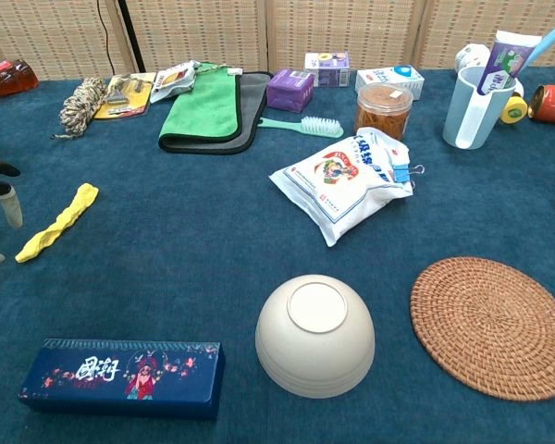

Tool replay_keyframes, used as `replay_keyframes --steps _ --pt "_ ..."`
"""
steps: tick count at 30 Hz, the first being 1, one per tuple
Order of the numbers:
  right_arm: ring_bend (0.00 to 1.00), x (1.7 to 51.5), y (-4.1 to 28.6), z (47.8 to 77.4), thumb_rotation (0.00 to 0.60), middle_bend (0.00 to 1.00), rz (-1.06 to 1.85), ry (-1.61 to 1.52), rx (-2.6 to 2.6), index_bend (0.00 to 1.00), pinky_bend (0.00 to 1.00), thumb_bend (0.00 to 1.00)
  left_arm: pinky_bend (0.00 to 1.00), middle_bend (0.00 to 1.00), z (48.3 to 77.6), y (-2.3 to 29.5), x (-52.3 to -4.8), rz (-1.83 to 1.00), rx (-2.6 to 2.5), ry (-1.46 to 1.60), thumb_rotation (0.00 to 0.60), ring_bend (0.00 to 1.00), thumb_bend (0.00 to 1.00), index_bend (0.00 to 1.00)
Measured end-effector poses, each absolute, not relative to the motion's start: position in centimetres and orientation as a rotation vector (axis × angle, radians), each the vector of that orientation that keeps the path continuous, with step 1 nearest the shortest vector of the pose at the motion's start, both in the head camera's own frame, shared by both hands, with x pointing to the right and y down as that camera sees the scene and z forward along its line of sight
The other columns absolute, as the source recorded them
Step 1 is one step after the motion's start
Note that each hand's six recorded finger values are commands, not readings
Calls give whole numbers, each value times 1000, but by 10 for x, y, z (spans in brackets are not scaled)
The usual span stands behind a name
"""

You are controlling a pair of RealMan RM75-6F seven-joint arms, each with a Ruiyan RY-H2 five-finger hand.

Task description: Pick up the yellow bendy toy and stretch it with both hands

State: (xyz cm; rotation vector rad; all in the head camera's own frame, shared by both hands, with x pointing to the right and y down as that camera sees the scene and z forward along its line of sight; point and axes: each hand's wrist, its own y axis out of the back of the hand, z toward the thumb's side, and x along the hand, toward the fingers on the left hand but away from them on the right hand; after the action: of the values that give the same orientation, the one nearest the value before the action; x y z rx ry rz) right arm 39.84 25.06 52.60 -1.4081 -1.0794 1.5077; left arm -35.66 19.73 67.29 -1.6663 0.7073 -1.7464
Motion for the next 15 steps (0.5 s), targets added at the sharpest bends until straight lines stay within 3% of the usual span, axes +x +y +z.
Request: replay_keyframes --steps 9,15 --pt "162 400 252 524 600 156 1518 -1080 -1402 232 23 278 75 74 685 197 -346 -1775 -1704 704 543 84 279 408" --pt "161 401 253 524 600 156 1522 -1082 -1403 232 23 278 75 76 690 197 -342 -1795 -1700 728 544 87 366 417"
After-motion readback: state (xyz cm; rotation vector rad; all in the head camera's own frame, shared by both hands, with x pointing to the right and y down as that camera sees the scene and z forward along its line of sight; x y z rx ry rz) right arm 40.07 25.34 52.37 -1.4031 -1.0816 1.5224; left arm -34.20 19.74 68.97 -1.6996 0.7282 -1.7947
